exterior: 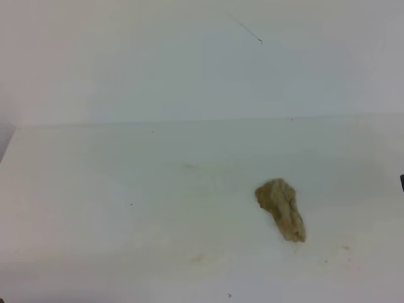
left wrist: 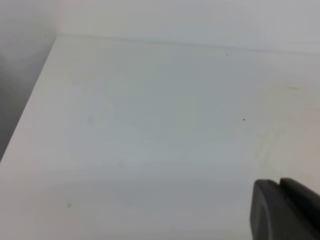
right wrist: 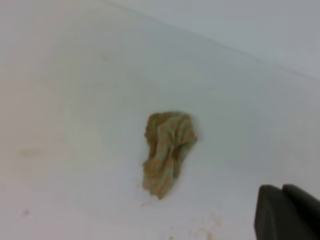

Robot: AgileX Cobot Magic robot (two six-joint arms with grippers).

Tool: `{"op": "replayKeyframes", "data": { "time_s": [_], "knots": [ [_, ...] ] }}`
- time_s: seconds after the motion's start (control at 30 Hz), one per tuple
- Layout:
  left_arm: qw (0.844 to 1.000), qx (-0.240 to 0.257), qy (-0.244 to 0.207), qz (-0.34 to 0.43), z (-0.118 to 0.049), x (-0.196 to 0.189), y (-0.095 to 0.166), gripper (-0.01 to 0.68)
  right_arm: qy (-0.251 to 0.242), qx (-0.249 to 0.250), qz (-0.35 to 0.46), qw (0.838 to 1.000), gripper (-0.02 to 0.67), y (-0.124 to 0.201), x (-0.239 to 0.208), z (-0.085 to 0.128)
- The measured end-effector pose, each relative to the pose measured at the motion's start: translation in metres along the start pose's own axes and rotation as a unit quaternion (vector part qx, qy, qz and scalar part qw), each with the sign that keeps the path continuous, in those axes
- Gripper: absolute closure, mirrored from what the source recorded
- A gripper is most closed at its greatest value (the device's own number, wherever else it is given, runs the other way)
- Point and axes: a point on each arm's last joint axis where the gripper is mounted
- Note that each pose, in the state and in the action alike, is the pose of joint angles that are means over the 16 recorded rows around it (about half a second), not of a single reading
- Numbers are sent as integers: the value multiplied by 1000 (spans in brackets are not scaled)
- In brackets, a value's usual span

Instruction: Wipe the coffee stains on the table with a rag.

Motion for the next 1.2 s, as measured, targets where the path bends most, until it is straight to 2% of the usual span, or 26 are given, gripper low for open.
{"op": "replayKeyframes", "data": {
  "time_s": [0.17,0.3,0.57,0.73,0.87,1.07,1.2],
  "knots": [
    [1000,0,0,0,0,0,0,672,40,2,-39,998,652,6,-20,-10],
    [1000,0,0,0,0,0,0,672,81,8,-83,993,652,22,-38,-15],
    [1000,0,0,0,0,0,0,672,150,43,-140,978,652,94,-58,-5],
    [1000,0,0,0,0,0,0,672,181,87,-123,972,652,145,-55,5],
    [1000,0,0,0,0,0,0,672,203,129,-105,965,652,174,-52,10],
    [1000,0,0,0,0,0,0,672,227,183,-87,952,652,191,-51,12],
    [1000,0,0,0,0,0,0,672,233,198,-83,949,652,193,-52,12]
  ]
}}
Point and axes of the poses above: a point on each arm's last joint axis where the gripper is mounted, x pointing out along that axis toward the gripper, z along the wrist's bending axis when the last joint is at zero, y = z × x
